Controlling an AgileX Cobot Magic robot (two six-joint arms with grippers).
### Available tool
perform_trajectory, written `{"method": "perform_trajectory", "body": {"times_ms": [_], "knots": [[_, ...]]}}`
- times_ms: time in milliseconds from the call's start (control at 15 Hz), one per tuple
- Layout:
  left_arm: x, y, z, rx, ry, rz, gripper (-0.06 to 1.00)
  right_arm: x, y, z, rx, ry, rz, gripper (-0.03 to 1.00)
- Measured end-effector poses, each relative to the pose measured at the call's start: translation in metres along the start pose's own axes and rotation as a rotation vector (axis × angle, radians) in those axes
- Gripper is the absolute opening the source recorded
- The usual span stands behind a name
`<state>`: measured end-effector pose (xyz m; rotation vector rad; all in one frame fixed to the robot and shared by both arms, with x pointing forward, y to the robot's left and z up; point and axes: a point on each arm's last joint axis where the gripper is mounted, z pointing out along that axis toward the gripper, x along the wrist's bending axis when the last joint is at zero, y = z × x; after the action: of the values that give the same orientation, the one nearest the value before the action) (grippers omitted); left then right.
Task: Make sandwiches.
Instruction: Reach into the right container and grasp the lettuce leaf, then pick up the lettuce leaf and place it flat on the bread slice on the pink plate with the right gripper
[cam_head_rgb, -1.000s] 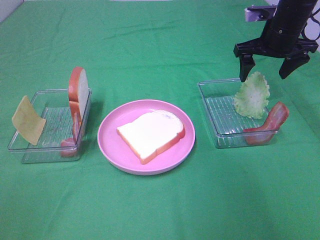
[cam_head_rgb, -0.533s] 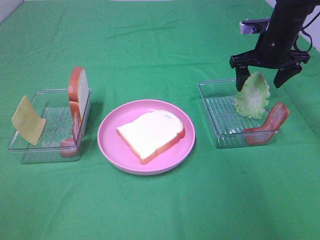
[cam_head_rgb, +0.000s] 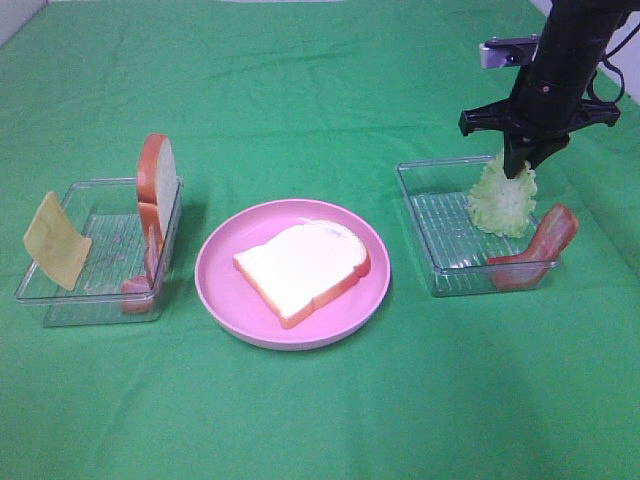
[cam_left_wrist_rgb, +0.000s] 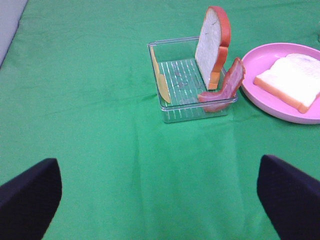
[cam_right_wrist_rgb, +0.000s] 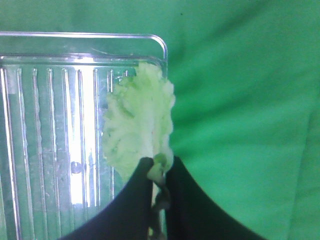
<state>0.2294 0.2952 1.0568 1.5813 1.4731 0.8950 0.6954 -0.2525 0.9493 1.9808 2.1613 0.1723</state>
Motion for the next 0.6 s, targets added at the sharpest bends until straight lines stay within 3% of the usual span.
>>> {"method": "perform_trajectory", "body": {"times_ms": [67,400,600], "knots": [[0.0,0.0,0.0,0.0,0.0,0.0,0.99,-0.001,0.0,0.0,-0.001,-0.01,-0.006,0.02],[0.0,0.0,0.0,0.0,0.0,0.0,0.99,-0.001,-0.001,-0.001,0.015,-0.006,-0.002,0.02],[0.0,0.0,0.0,0.0,0.0,0.0,0.99,0.0,-0.001,-0.024,-0.015,0.02,0.017,0.02]]}}
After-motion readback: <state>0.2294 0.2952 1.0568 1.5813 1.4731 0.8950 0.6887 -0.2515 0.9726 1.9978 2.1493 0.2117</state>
